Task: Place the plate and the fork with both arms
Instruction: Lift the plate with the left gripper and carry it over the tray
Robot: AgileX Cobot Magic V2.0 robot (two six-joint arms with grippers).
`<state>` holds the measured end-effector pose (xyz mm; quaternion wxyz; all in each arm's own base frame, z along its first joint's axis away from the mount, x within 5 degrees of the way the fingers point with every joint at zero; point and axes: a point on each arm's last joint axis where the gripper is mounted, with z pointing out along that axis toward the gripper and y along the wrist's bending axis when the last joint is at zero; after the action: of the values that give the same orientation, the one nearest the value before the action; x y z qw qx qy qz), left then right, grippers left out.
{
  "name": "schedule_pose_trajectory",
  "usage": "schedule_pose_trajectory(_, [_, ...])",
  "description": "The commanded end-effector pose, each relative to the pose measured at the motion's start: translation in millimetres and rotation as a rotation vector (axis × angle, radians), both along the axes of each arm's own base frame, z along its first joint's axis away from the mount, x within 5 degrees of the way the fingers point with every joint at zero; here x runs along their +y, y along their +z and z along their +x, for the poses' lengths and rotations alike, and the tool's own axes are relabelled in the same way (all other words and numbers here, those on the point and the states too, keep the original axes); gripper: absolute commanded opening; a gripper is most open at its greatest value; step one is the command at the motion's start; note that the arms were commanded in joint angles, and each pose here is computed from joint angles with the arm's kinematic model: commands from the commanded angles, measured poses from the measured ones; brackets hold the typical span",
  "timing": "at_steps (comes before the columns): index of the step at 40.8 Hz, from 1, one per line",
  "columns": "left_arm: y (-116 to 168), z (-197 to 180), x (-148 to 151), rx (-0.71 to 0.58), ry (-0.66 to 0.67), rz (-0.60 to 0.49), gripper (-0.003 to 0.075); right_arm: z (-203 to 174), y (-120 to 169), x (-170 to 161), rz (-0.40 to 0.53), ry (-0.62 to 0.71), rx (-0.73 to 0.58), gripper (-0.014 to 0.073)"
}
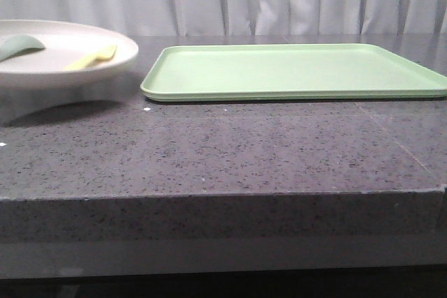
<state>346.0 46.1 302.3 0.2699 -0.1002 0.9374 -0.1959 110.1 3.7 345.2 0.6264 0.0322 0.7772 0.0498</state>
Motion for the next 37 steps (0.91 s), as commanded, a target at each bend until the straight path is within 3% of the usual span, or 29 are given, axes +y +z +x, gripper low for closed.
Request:
schedule_pose_trajectory(1, [36,-1,-3,-0.147,0.026,-0.126,-0.0018,1,19,-1,-0.007,-0.009,-0.111,0.0552])
schedule_pose_trajectory(6, [44,2,-12,-0.169,0.006,-0.130,-0.0018,1,19,-1,-0.007,-0.009,-0.111,0.0552])
schedule_pose_trajectory(13, [51,10,-47,-0.204,-0.030,-0.156,-0.0018,1,19,-1,-0.007,-0.009,-0.111,0.0552])
schedule_pose_trajectory(24, [55,33,-134,-0.237,-0.168,-0.217,-0.0018,1,19,-1,-0.007,-0.009,-0.111,0.0552])
schedule_pose_trajectory(37, [35,64,-221,-0.231,-0.262,-0.278,-0.0018,1,19,-1,-0.007,-0.009,-0.109,0.0552])
